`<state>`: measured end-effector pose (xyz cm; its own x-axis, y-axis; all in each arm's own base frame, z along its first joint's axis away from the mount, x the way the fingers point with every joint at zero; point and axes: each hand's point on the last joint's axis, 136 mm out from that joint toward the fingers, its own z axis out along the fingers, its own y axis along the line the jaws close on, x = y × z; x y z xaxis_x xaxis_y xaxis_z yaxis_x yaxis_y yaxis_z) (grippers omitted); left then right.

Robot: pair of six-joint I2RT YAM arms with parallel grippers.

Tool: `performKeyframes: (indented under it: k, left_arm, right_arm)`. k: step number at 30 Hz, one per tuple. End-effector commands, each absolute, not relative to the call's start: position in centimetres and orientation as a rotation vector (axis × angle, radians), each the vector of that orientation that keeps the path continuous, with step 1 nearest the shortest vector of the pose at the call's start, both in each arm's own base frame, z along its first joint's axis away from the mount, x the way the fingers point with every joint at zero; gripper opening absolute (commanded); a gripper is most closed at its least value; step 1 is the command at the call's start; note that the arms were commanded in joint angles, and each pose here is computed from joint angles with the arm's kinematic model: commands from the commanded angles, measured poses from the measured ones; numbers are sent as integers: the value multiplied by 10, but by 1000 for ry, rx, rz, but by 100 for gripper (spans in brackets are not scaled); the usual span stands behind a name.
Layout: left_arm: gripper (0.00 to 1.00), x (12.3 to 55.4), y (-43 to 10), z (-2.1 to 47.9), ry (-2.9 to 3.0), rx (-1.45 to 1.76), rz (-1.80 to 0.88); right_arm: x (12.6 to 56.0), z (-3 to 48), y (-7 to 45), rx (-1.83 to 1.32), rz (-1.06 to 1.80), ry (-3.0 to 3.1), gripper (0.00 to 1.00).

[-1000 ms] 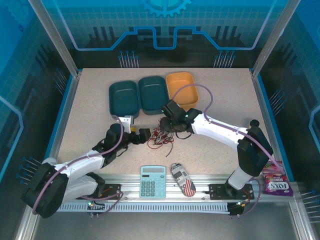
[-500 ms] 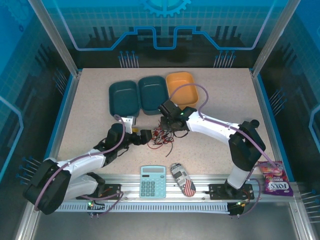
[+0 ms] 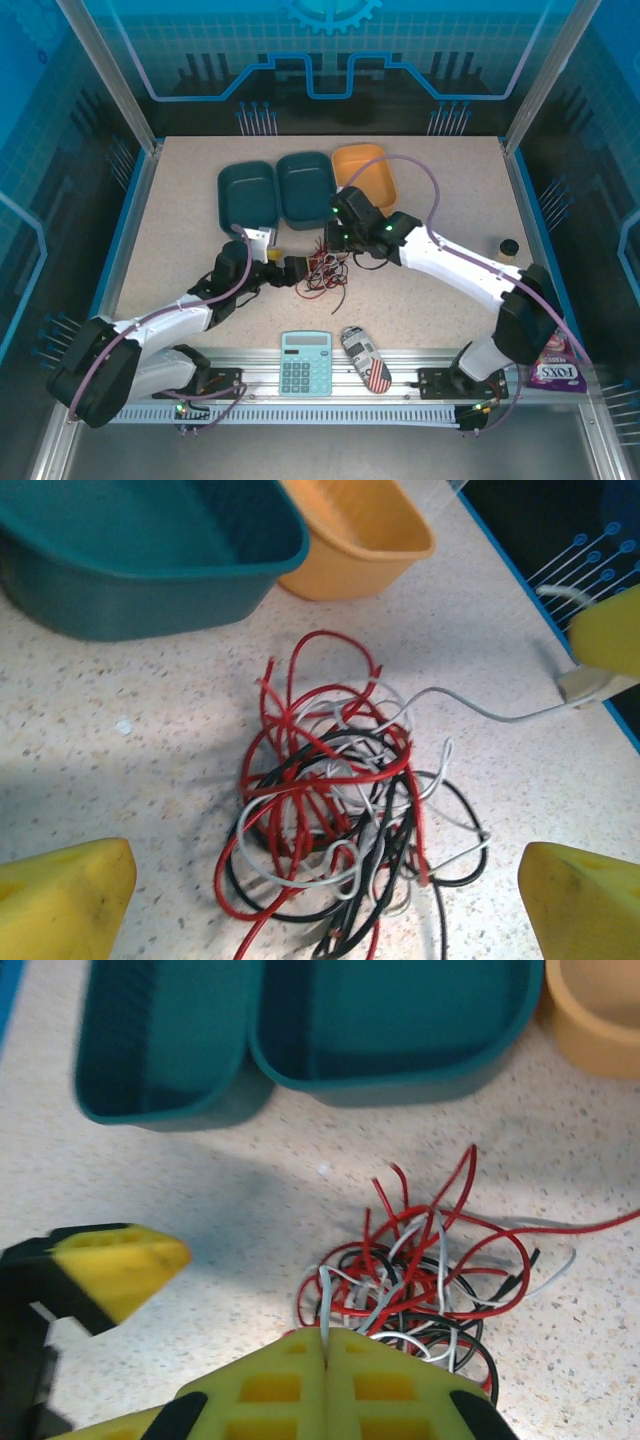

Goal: Untangle the cables

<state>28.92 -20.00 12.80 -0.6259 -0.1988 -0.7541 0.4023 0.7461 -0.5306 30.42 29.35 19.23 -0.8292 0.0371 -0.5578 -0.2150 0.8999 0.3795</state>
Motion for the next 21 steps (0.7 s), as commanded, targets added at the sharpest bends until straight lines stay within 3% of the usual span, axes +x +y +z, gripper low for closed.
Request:
performKeyframes:
  k: [1,11,21]
  left_arm:
    - [98,293,-215,155,1993,226,-940]
    - [87,287,-232,187,1869,380,-1021]
    - [80,298,-251,198,1724,556,-981]
  right_arm:
    - [296,223,301,-221,663,2417,0]
    - [287,306,291,-344,685,2235,0]
    - [286,346,288,-369,689,2149,0]
